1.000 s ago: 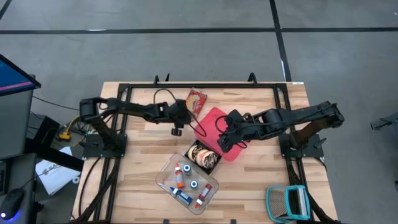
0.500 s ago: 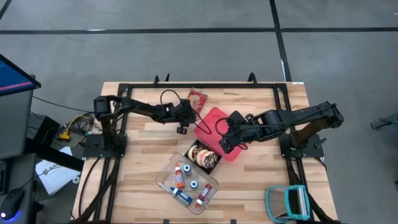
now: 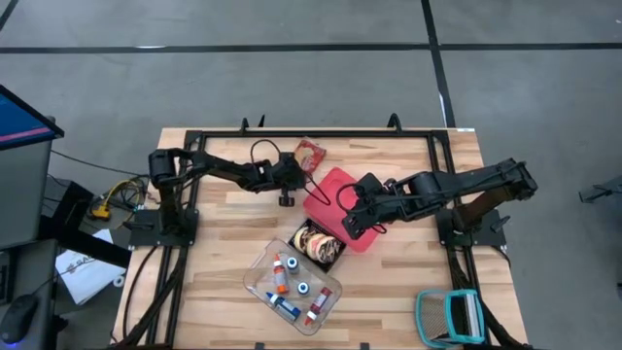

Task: Pick & Place Food Item
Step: Put the popcorn bag into the pink bin

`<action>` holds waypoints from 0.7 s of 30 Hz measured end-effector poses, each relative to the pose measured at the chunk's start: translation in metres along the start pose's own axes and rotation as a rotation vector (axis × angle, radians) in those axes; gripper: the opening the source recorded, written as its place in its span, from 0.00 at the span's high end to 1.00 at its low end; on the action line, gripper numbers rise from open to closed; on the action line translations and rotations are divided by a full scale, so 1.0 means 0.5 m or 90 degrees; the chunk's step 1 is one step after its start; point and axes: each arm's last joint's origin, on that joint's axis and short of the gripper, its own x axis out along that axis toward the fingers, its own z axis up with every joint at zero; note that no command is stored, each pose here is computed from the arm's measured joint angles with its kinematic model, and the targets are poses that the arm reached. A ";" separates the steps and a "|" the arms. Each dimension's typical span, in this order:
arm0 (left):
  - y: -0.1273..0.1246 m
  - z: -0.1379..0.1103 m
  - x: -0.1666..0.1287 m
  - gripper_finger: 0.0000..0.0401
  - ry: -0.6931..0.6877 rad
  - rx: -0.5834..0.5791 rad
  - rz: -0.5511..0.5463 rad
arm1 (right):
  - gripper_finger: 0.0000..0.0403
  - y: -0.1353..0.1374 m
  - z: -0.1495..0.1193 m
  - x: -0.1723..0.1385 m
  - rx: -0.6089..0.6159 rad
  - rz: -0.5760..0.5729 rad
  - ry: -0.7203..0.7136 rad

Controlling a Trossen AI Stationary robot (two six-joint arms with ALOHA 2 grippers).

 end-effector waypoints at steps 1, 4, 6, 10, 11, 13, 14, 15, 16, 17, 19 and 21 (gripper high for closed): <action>0.003 0.002 -0.008 0.98 0.001 -0.008 0.001 | 0.49 0.001 -0.001 -0.001 0.001 0.001 0.000; 0.018 0.018 -0.042 1.00 -0.028 -0.045 0.015 | 0.49 0.002 -0.003 -0.002 0.005 0.004 0.000; 0.035 0.034 -0.080 1.00 -0.062 -0.072 0.030 | 0.49 0.005 -0.005 -0.003 0.004 0.005 -0.004; 0.068 0.056 -0.175 1.00 -0.136 -0.120 0.045 | 0.49 0.009 -0.010 -0.007 0.004 0.004 -0.020; 0.075 0.062 -0.199 1.00 -0.165 -0.134 0.041 | 0.49 0.010 -0.012 -0.008 0.005 0.002 -0.025; 0.086 0.063 -0.246 1.00 -0.206 -0.159 0.009 | 0.49 0.013 -0.016 -0.011 0.007 -0.001 -0.037; 0.088 0.067 -0.268 1.00 -0.233 -0.169 -0.003 | 0.49 0.014 -0.019 -0.013 0.009 -0.002 -0.043; 0.092 0.068 -0.289 1.00 -0.256 -0.184 -0.016 | 0.49 0.015 -0.021 -0.017 0.012 -0.003 -0.052; 0.089 0.066 -0.304 1.00 -0.259 -0.192 -0.030 | 0.49 0.015 -0.025 -0.021 0.013 -0.005 -0.058; 0.088 0.072 -0.323 1.00 -0.280 -0.204 -0.032 | 0.49 0.016 -0.028 -0.025 0.018 -0.005 -0.067; 0.082 0.077 -0.352 1.00 -0.292 -0.210 -0.043 | 0.49 0.017 -0.032 -0.033 0.027 -0.004 -0.084; 0.080 0.097 -0.385 1.00 -0.316 -0.212 -0.022 | 0.49 0.015 -0.036 -0.042 0.036 -0.003 -0.100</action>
